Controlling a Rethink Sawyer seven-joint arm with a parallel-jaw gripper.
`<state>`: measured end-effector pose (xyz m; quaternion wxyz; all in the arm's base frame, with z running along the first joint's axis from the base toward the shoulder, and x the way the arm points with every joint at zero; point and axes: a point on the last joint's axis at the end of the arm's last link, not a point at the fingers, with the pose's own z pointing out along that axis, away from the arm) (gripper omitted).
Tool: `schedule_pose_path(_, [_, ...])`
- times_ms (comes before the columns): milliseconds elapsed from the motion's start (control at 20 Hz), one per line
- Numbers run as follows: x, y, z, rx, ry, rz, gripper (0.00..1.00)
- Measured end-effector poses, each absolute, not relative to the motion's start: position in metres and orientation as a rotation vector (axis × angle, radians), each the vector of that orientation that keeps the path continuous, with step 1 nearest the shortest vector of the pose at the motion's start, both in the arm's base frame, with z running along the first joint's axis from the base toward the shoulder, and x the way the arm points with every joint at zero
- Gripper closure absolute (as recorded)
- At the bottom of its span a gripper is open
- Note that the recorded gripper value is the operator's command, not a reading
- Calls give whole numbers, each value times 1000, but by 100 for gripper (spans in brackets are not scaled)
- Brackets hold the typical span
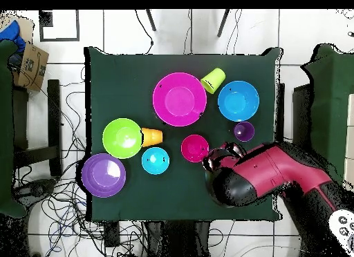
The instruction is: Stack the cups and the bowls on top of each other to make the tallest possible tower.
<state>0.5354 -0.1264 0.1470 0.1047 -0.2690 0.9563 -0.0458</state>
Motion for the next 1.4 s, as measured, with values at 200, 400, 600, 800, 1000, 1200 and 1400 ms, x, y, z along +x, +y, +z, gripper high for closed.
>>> schedule_pose_path(200, [534, -122, 141, -792, 2823, -98, 0])
schedule_pose_path(400, [535, -118, 140, -797, 2813, -85, 0])
schedule_pose_path(600, [536, -112, 141, -812, 2799, -87, 0])
schedule_pose_path(800, [537, -107, 143, -832, 2793, -99, 0])
schedule_pose_path(1000, [537, -105, 146, -845, 2788, -118, 0])
schedule_pose_path(1200, [537, -106, 147, -848, 2788, -126, 0])
schedule_pose_path(1400, [536, -106, 148, -851, 2788, -133, 0])
